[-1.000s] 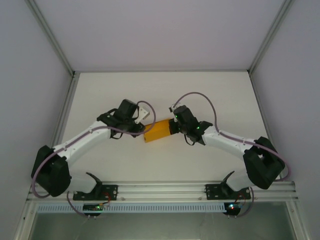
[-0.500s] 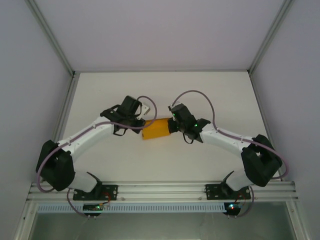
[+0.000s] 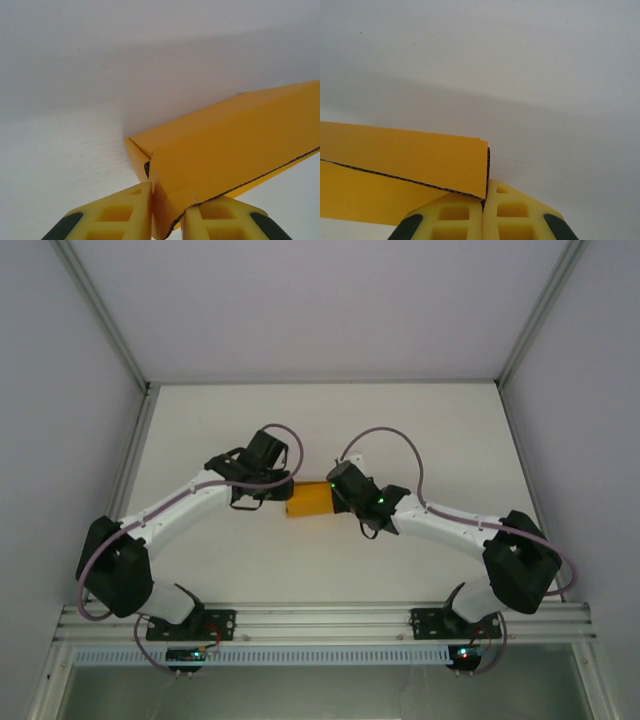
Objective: Assemble paper box
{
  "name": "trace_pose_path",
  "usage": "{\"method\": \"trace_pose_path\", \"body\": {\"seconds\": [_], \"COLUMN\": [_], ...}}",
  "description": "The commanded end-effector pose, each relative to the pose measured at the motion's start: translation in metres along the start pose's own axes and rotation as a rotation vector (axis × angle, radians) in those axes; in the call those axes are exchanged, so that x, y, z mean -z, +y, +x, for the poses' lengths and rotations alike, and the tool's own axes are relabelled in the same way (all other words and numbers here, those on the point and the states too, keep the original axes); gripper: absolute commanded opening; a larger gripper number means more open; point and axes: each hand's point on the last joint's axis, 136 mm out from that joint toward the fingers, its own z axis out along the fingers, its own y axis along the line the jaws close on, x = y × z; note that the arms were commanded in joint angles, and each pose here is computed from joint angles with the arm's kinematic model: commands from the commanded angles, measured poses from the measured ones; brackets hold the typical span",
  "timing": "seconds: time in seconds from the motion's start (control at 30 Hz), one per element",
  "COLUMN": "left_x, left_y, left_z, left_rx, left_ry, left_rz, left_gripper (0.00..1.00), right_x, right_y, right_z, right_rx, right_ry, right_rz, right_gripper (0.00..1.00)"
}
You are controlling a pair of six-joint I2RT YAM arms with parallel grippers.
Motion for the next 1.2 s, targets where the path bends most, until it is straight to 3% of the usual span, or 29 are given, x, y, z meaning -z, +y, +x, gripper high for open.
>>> {"method": "trace_pose_path", "body": {"seconds": [0.0, 0.17, 0.4, 0.63, 0.9, 1.17], "left_x": [0.002, 0.000, 0.000, -0.006, 0.001, 0.004], "left_y": [0.001, 0.001, 0.013, 0.053, 0.050, 0.058], "left_z": [0.008, 0.011, 0.011, 0.026, 0.013, 0.016], "left_rx": [0.194, 0.349, 0.423, 0.271, 0.110, 0.062], "left_ry": [0.084, 0.148, 0.153, 0.142, 0.125, 0.130], "left_rz": [0.069, 0.200, 0.148, -0.117, -0.158, -0.213], "left_gripper": [0.20, 0.18, 0.18, 0.18, 0.15, 0.10], "right_x": [-0.009, -0.008, -0.008, -0.008, -0.010, -0.011], "right_y": [-0.012, -0.012, -0.011, -0.012, -0.014, -0.015], "right_z": [0.062, 0.065, 0.065, 0.071, 0.070, 0.072], "right_rx": [0.070, 0.091, 0.092, 0.113, 0.132, 0.145], "right_ry": [0.193, 0.206, 0.194, 0.211, 0.217, 0.228], "right_rz": [0.048, 0.061, 0.062, 0.060, 0.085, 0.089], "right_gripper": [0.00, 0.00, 0.00, 0.00, 0.00, 0.00]}}
